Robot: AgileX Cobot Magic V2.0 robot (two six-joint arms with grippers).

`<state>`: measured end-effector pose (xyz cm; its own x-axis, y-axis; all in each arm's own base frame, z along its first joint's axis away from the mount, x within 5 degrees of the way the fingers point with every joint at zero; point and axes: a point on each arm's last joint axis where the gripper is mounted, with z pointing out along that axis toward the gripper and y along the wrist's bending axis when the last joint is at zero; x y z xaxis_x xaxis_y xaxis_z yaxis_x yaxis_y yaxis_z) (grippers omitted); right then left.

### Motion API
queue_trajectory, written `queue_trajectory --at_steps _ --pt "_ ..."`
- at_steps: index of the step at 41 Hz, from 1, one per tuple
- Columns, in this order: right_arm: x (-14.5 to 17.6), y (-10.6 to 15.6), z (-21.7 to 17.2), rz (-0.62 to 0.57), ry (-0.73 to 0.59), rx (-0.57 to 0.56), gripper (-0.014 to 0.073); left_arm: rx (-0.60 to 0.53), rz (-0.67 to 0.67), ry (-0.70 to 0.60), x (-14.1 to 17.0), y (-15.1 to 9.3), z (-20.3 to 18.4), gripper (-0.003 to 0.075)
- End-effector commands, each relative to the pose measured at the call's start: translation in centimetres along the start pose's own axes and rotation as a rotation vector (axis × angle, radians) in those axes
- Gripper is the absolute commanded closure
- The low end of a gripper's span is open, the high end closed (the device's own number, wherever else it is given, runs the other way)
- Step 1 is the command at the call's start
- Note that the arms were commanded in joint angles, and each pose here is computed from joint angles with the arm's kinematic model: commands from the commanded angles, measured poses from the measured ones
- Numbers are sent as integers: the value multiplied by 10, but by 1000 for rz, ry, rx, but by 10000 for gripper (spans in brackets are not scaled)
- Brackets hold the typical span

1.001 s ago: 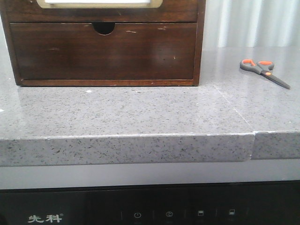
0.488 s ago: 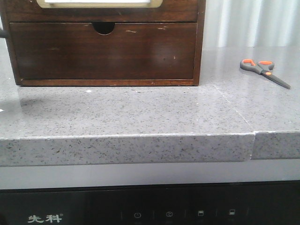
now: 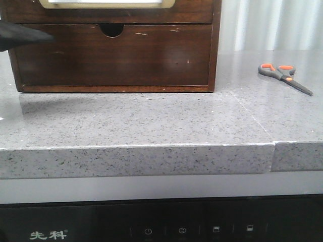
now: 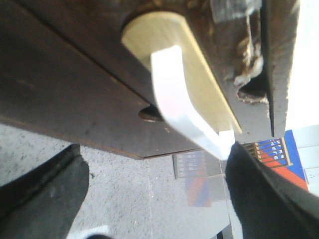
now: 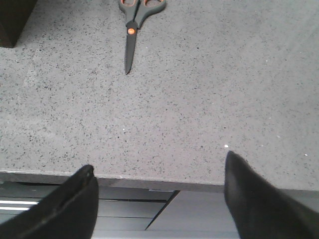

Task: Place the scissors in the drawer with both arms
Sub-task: 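Grasp the white drawer handle with the left gripper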

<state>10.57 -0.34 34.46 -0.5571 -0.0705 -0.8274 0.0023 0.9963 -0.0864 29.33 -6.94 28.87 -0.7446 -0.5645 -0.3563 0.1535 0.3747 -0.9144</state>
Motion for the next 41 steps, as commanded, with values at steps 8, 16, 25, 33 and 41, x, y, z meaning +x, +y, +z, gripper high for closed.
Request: queue_trajectory --at_steps 8,16,25,33,41 --pt "-12 -1 -3 -18 -80 12 45 141 7 -31 -25 -26 11 177" --pt "-12 -1 -3 -18 -80 12 45 176 23 -20 -34 -31 17 181" --pt "-12 -1 -3 -18 -80 12 45 179 23 -17 -35 -31 18 391" --pt "-12 -1 -3 -18 -80 12 45 201 25 2 -33 -33 18 566" --pt "-12 -1 -3 -18 -80 12 45 237 31 28 -27 -39 14 610"
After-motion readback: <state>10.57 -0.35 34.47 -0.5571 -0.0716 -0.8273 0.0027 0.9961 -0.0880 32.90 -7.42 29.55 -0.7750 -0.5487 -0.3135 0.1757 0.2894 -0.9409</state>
